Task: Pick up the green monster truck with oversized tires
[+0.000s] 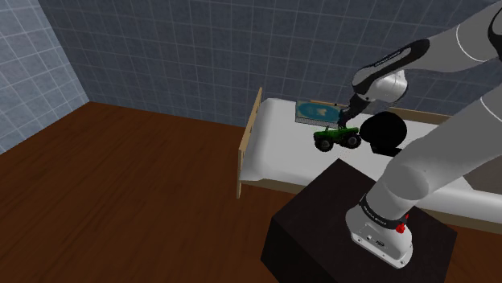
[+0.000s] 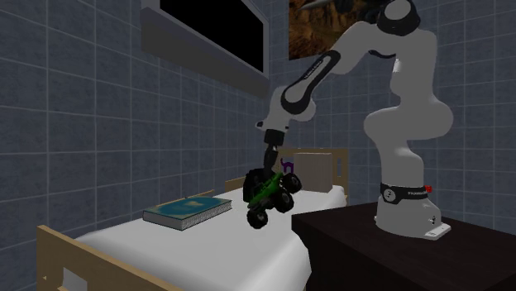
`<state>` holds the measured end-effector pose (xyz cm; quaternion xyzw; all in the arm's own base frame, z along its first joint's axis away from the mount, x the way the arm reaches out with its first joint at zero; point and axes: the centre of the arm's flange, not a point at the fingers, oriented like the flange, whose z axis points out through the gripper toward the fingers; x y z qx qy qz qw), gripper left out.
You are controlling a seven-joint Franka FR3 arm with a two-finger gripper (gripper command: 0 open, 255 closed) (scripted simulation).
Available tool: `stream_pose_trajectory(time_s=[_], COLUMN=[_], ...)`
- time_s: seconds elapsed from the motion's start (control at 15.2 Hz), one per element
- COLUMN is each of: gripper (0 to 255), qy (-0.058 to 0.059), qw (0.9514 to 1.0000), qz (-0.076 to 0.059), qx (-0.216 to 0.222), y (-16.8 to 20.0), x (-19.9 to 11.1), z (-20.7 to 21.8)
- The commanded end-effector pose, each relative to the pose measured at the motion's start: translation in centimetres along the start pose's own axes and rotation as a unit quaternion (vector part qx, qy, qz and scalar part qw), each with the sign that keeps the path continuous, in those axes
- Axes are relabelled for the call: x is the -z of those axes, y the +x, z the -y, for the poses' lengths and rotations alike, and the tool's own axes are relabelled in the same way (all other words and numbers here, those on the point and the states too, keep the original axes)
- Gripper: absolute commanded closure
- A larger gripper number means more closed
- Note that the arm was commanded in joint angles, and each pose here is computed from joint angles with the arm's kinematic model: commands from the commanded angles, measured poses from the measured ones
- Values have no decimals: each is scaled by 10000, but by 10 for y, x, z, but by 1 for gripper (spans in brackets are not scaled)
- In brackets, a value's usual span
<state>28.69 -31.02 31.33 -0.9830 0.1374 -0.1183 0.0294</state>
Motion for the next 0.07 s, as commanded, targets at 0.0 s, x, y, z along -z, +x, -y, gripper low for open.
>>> stream_pose_trajectory(time_s=[0.0], gripper=[255], qy=[-6], qw=[10000], qz=[-6], qx=[1], y=[1], x=[4], z=[0])
